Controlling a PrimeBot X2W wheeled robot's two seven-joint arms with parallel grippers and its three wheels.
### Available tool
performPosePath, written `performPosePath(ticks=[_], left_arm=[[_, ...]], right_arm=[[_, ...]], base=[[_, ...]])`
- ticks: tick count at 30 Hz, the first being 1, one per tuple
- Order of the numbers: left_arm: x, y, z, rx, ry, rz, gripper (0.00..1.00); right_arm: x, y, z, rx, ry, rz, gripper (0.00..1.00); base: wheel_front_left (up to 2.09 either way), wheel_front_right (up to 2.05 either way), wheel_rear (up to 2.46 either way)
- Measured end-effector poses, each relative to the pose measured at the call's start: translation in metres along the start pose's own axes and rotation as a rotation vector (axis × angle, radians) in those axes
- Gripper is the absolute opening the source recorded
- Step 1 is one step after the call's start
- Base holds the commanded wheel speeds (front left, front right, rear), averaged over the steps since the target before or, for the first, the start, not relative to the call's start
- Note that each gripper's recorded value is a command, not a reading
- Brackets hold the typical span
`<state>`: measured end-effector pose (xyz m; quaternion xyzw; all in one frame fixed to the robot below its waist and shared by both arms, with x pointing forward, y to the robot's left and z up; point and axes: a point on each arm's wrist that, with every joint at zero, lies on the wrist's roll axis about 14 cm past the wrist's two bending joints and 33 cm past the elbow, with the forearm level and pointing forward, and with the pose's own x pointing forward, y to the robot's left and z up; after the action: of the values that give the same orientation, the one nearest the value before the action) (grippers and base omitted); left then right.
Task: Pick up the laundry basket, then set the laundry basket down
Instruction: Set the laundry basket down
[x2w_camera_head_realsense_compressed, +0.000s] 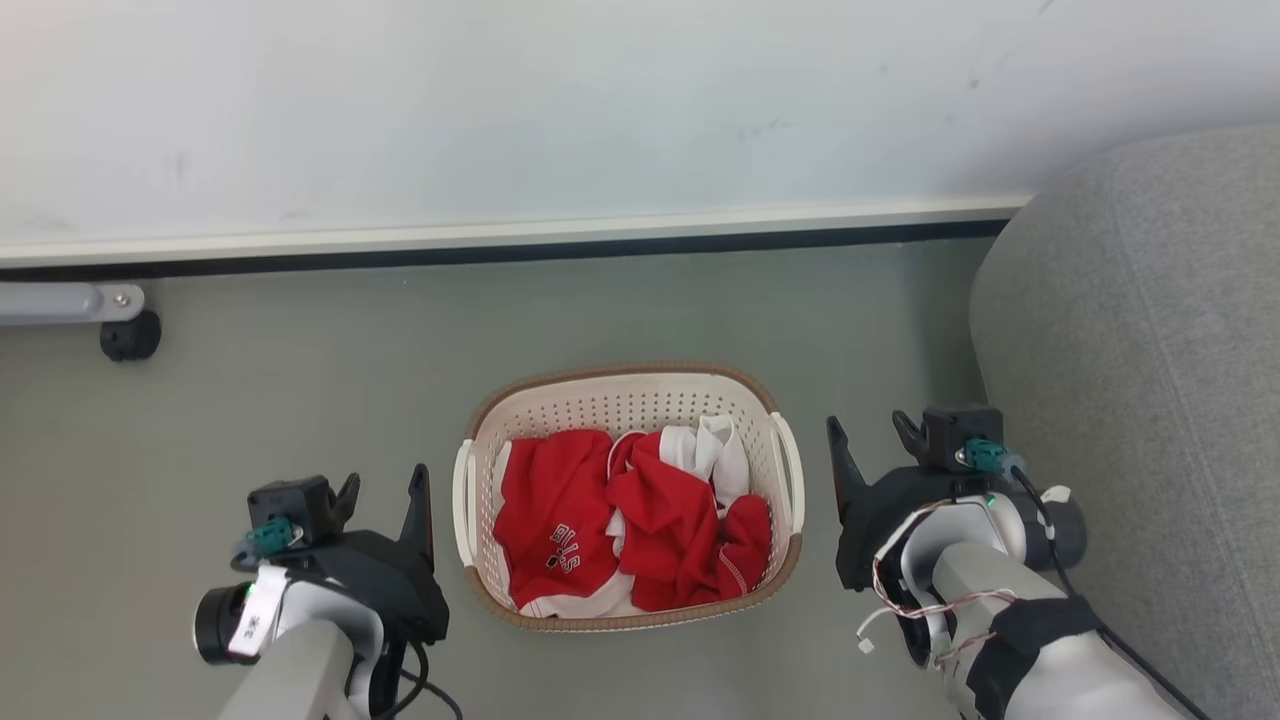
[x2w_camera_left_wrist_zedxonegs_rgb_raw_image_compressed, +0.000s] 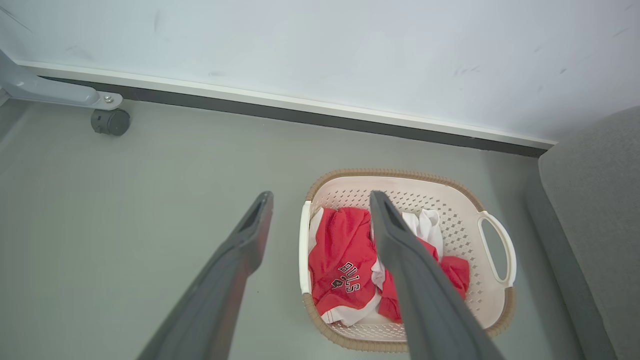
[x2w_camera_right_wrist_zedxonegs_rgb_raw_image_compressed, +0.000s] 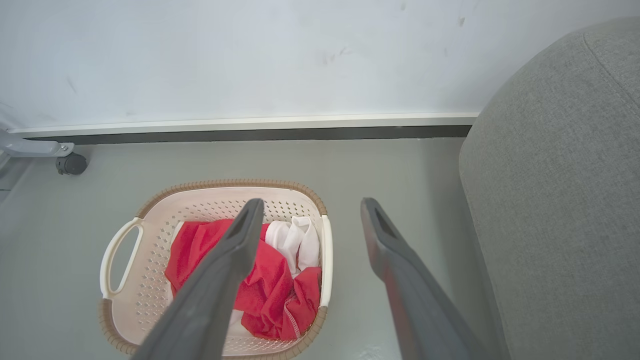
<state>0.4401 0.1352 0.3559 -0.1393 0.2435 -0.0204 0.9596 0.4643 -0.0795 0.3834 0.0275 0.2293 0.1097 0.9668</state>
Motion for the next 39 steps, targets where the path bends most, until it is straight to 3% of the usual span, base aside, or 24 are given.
performPosePath(ticks=[39], left_arm=[[-0.073, -0.007, 0.028, 0.056, -0.224, -0.005, 1.0]], right_arm=[[-0.07, 0.007, 0.019, -0.018, -0.206, -0.002, 1.0]], base=[[0.0, 0.0, 0.0]])
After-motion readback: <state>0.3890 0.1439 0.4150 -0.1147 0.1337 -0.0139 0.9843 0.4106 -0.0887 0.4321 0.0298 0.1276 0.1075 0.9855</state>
